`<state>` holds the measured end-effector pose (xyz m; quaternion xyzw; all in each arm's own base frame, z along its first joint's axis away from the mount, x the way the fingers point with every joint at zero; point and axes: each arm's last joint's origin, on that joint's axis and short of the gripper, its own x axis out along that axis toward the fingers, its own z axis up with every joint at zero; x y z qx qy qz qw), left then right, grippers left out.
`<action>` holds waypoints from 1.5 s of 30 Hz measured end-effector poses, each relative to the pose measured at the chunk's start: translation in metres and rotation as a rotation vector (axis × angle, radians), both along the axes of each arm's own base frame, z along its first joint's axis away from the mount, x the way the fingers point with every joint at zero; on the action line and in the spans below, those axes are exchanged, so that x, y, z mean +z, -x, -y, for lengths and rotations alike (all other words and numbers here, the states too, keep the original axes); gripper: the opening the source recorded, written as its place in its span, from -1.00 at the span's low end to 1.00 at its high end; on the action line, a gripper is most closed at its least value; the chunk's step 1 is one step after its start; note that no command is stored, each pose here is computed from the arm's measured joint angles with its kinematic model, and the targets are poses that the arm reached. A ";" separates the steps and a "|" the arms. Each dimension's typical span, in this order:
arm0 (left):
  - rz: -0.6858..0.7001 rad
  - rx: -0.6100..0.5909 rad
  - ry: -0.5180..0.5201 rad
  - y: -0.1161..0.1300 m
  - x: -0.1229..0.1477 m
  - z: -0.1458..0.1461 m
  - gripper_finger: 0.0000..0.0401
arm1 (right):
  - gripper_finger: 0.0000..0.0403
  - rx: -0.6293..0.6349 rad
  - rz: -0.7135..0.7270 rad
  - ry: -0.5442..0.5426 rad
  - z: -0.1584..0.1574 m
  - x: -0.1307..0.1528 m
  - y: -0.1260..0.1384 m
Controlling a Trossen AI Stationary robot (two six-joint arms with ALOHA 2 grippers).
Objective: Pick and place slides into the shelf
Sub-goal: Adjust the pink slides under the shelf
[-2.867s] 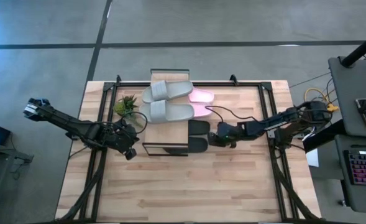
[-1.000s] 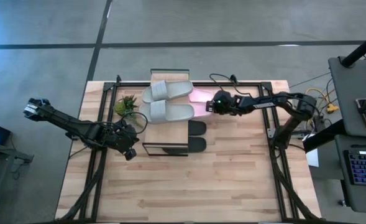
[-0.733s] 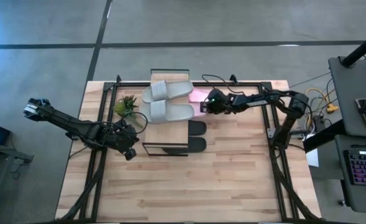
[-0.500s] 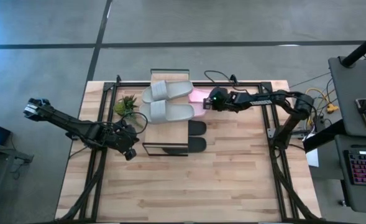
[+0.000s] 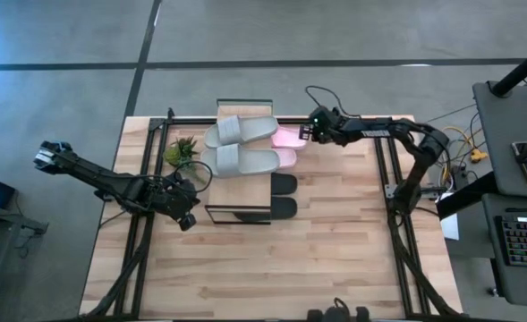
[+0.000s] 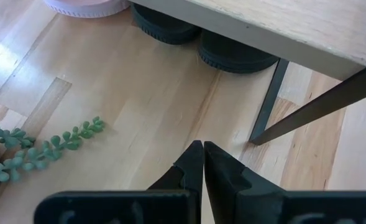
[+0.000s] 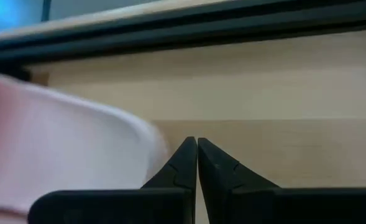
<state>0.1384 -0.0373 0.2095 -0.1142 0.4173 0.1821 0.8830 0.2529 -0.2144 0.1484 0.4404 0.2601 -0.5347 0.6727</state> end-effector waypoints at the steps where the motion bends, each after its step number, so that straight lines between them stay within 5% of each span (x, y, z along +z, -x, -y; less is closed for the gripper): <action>1: 0.000 0.000 0.000 0.000 0.000 0.000 -1.00 | -0.96 0.025 0.006 -0.013 0.002 0.000 -0.002; 10: 0.004 0.000 0.002 0.000 0.000 0.000 -1.00 | -0.96 0.161 0.060 -0.099 0.017 -0.015 -0.040; 18: 0.005 -0.002 0.007 -0.001 0.000 0.000 -1.00 | -0.96 0.224 0.084 0.012 0.024 0.009 -0.077; 26: 0.004 -0.004 0.009 -0.001 0.000 0.000 -1.00 | -0.96 0.232 -0.103 -0.125 0.017 -0.004 -0.059; 37: 0.002 -0.004 0.009 0.000 0.000 0.000 -1.00 | -0.96 0.211 0.115 -0.233 -0.025 -0.023 -0.042; 45: -0.003 -0.002 0.008 0.000 0.000 0.000 -1.00 | -0.96 0.262 0.129 -0.274 -0.046 -0.022 -0.039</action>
